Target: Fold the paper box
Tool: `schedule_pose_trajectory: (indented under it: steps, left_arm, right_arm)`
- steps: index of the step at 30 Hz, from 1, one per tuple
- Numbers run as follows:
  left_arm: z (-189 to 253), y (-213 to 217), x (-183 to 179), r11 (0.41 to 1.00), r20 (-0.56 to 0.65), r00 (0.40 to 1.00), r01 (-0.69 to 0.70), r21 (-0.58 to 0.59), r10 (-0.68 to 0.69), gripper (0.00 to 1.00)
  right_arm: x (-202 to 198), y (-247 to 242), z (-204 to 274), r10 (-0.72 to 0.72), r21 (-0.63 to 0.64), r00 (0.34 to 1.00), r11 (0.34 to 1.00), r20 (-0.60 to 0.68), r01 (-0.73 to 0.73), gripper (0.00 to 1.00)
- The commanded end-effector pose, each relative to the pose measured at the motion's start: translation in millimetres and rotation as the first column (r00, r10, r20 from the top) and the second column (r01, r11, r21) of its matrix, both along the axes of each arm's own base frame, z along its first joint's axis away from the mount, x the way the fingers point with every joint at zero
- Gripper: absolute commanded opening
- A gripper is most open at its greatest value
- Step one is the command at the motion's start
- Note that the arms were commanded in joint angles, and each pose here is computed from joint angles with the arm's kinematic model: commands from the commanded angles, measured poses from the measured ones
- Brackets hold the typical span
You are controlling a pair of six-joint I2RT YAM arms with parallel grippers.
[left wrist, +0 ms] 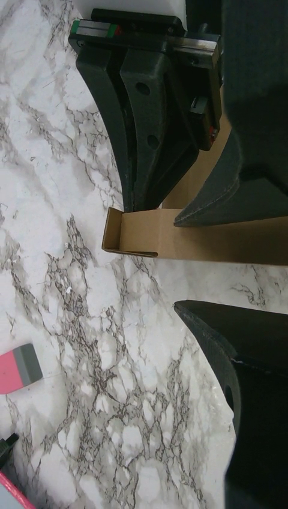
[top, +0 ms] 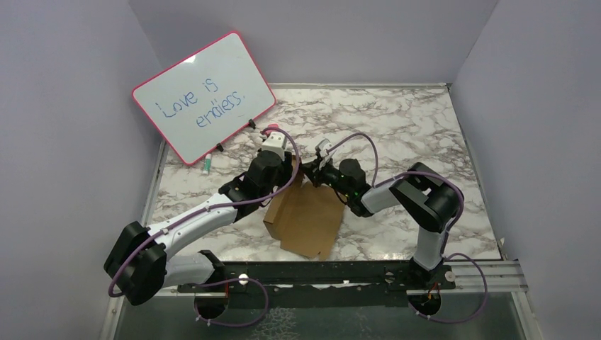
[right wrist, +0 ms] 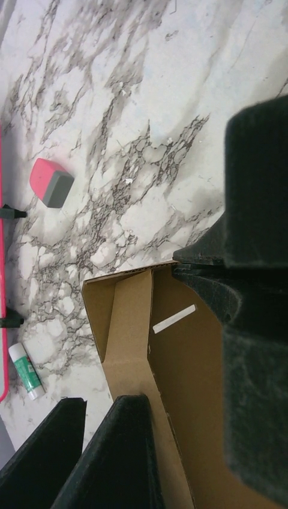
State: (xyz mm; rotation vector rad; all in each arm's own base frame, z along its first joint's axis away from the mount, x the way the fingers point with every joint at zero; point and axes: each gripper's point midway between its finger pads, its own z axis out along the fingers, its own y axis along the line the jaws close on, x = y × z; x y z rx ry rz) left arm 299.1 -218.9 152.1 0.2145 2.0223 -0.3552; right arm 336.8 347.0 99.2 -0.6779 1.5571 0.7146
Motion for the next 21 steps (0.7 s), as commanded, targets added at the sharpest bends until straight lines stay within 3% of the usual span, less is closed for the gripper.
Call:
schedule_pose_trajectory:
  steps: [1,6,15,21]
  left_arm:
    - [-13,11,-4,0.995,-0.035,0.999,-0.012,0.096,0.016,0.49]
    - [-22,1,-10,0.998,-0.08,0.997,0.027,0.063,-0.022,0.49]
    - [-35,-9,-17,0.998,-0.131,0.99,0.056,0.018,-0.053,0.49]
    - [-38,-11,-17,0.997,-0.135,0.989,0.068,0.029,-0.063,0.49]
  right_arm:
    - [5,18,46,0.05,0.082,0.987,0.995,0.155,-0.063,0.01]
    - [-9,9,31,0.067,0.073,0.989,0.994,0.13,-0.077,0.01]
    - [-21,-11,14,0.001,0.08,0.999,0.997,-0.032,0.001,0.01]
    - [-31,-22,12,-0.002,0.082,1.0,0.997,-0.019,0.003,0.01]
